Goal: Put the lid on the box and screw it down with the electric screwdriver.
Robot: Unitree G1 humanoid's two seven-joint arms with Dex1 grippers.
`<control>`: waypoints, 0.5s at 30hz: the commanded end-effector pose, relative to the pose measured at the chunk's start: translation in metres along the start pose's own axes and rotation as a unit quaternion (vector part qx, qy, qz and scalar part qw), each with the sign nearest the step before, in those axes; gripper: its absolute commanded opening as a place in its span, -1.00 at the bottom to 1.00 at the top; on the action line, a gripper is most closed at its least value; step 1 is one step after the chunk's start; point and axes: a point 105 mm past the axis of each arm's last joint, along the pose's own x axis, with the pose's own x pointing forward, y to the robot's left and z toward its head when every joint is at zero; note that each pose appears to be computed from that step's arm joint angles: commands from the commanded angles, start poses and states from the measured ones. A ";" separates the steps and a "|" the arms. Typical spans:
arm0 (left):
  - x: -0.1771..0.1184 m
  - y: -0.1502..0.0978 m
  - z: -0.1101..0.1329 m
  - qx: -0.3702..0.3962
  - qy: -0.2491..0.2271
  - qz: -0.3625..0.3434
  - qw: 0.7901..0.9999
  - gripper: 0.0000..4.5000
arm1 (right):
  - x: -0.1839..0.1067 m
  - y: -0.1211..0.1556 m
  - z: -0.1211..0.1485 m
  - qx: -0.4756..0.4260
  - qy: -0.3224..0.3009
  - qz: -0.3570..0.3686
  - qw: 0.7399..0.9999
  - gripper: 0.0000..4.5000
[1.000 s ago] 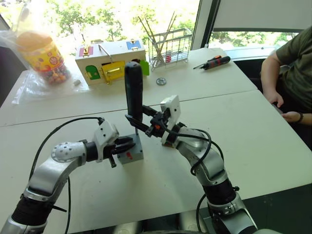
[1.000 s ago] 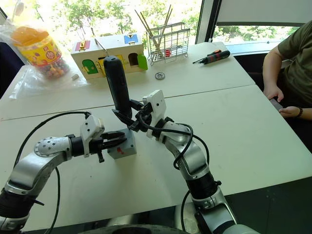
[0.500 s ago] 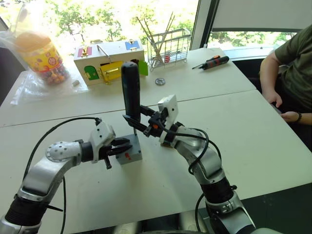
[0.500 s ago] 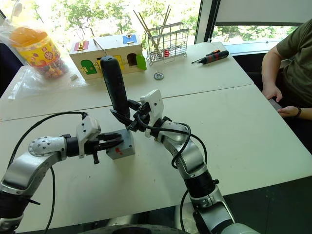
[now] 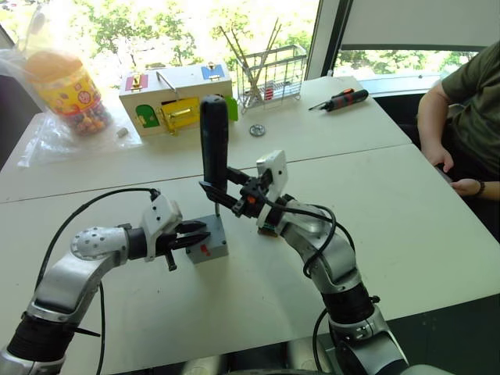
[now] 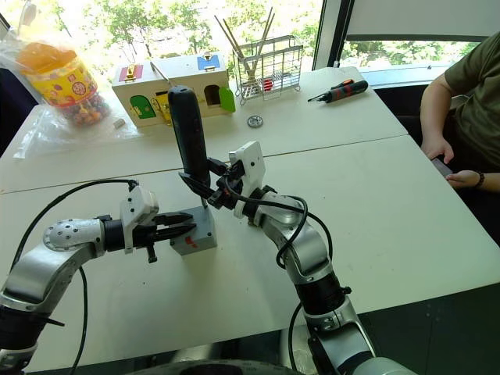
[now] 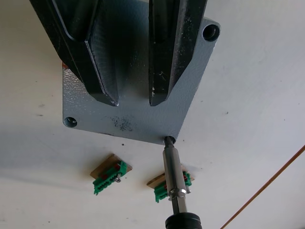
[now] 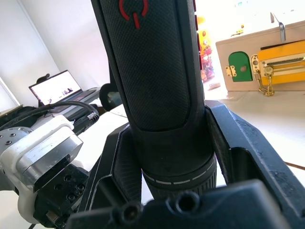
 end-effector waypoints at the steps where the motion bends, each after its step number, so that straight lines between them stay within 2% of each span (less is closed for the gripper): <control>1: 0.002 -0.002 -0.029 -0.041 0.047 0.001 0.998 -0.56 | 0.007 0.015 0.012 0.002 -0.024 0.035 0.999 -0.25; 15: 0.005 -0.005 -0.022 -0.038 0.049 -0.002 0.998 -0.56 | 0.006 0.012 0.034 0.030 -0.069 0.035 0.997 -0.25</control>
